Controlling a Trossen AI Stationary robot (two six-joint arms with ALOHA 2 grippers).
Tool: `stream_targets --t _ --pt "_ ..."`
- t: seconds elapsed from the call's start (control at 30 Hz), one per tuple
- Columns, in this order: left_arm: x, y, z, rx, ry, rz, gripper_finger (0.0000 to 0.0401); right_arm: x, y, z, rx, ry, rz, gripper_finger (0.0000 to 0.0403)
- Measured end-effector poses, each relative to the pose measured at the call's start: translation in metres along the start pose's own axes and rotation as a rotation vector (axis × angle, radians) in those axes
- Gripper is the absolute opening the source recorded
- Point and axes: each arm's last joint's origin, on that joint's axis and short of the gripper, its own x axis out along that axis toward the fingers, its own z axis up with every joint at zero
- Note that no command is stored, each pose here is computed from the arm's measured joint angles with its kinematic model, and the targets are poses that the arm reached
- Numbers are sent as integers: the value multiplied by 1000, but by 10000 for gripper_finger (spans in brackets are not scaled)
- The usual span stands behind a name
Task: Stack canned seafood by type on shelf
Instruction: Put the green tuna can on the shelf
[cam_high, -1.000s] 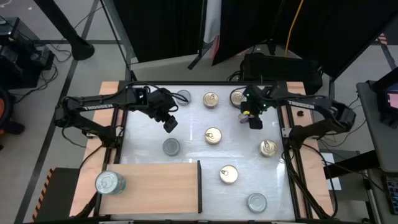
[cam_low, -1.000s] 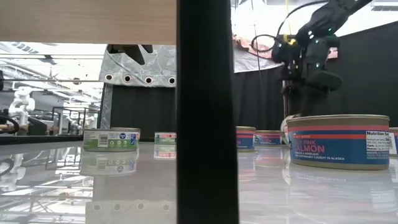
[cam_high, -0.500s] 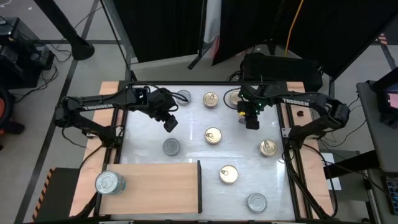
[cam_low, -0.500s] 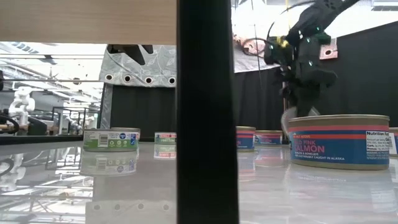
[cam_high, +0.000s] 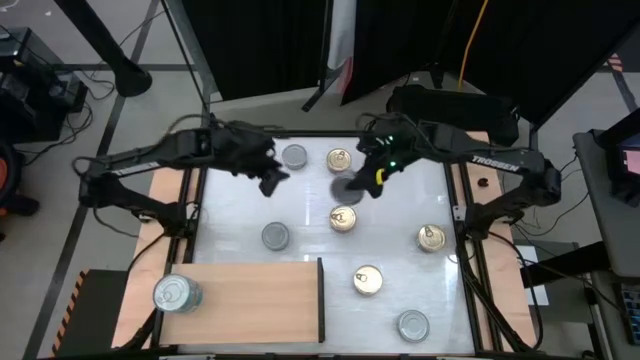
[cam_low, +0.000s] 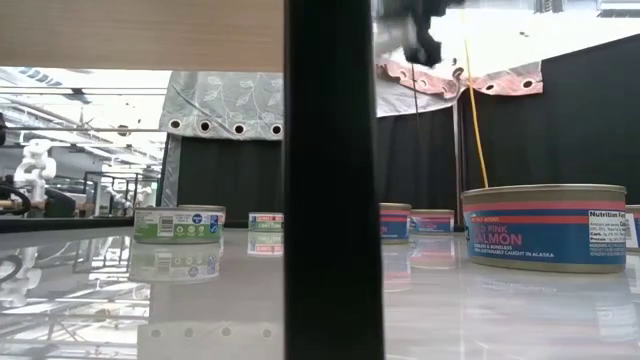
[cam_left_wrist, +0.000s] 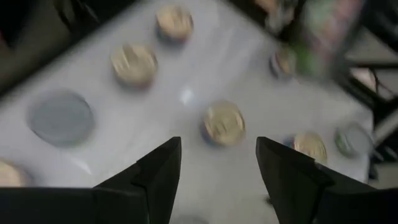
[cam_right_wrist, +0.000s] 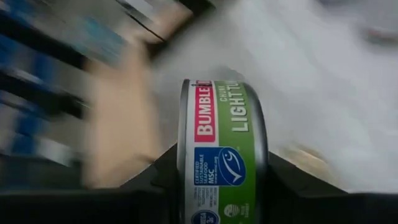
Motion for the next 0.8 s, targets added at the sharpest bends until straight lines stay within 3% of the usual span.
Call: stream_targets --t 0.23,0.47,0.8 --pt "-59 4 17 107 -251 120 215 24 57 4 123 -137 312 126" --pt "-73 15 18 128 -292 182 215 72 84 4 332 -132 543 135" --pt "-74 14 19 119 -301 157 215 152 82 -15 387 -36 624 135"
